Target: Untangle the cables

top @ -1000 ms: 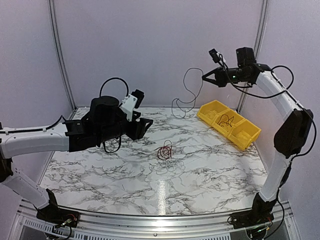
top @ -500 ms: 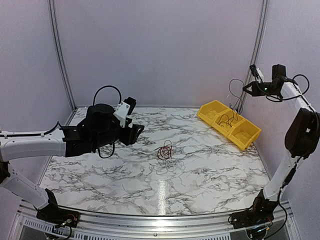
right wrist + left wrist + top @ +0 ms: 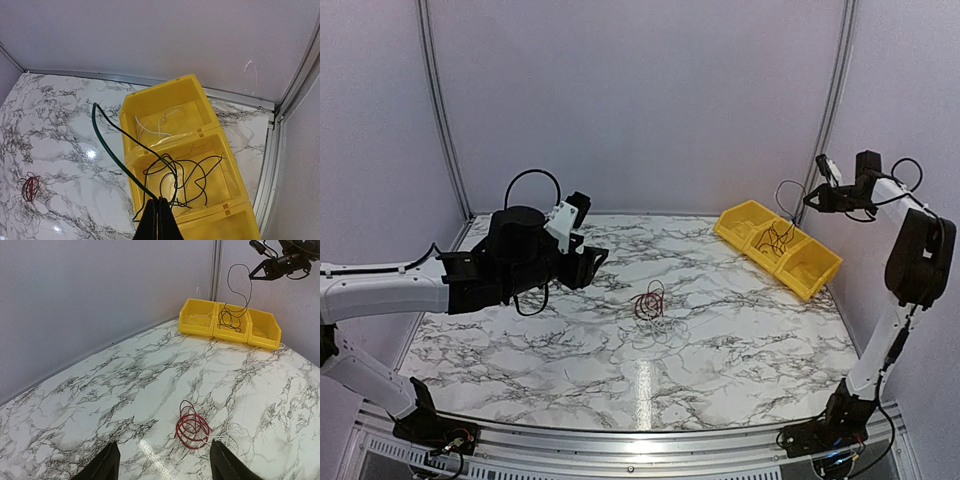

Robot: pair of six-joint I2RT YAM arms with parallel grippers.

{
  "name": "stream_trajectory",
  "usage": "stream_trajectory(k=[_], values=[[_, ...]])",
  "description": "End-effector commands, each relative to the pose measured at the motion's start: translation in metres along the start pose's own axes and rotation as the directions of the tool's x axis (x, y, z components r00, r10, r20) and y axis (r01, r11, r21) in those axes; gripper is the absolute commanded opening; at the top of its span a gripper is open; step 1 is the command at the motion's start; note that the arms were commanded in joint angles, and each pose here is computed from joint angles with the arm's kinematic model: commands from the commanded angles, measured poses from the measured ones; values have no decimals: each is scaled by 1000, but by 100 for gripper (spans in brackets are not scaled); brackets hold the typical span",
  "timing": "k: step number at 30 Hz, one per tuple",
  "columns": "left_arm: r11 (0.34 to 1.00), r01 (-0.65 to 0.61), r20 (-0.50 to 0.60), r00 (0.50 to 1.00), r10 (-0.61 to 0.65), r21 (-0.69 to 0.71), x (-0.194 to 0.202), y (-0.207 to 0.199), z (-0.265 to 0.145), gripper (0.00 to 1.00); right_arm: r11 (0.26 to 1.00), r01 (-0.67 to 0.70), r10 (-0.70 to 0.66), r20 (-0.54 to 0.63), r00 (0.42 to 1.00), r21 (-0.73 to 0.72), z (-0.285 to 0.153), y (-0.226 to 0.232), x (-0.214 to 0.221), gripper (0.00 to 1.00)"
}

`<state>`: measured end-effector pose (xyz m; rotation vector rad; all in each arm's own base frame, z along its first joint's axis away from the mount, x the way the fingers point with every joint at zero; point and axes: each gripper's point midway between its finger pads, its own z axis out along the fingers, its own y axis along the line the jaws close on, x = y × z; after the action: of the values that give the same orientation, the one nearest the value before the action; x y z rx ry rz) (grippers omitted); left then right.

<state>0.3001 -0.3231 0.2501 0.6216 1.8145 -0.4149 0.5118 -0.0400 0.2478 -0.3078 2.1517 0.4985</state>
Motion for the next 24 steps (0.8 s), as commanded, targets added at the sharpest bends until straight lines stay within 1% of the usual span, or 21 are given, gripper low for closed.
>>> stream_trajectory(k=[1,7,13,16,20,24], values=[[1000,8,29,1000,-9,10,-7,-1,-3,64,998,-38,39,-17,999,54,13,-19,12,0],[1000,3,24,1000,-3,10,-4,-1,-2,64,989,-74,83,-66,994,131,24,-37,37,0],[1000,-2,19,1000,2,10,-2,-1,-1,64,981,-71,94,-124,988,179,41,-42,58,0],[1000,-3,16,1000,3,12,-2,-2,0,64,975,-27,59,-139,989,223,50,-40,60,0],[1000,-4,15,1000,4,15,-1,-2,0,64,957,63,-7,-192,981,285,67,-35,64,0],[1000,-4,16,1000,3,19,-1,-3,0,64,934,119,-37,-241,970,336,78,-38,69,0]])
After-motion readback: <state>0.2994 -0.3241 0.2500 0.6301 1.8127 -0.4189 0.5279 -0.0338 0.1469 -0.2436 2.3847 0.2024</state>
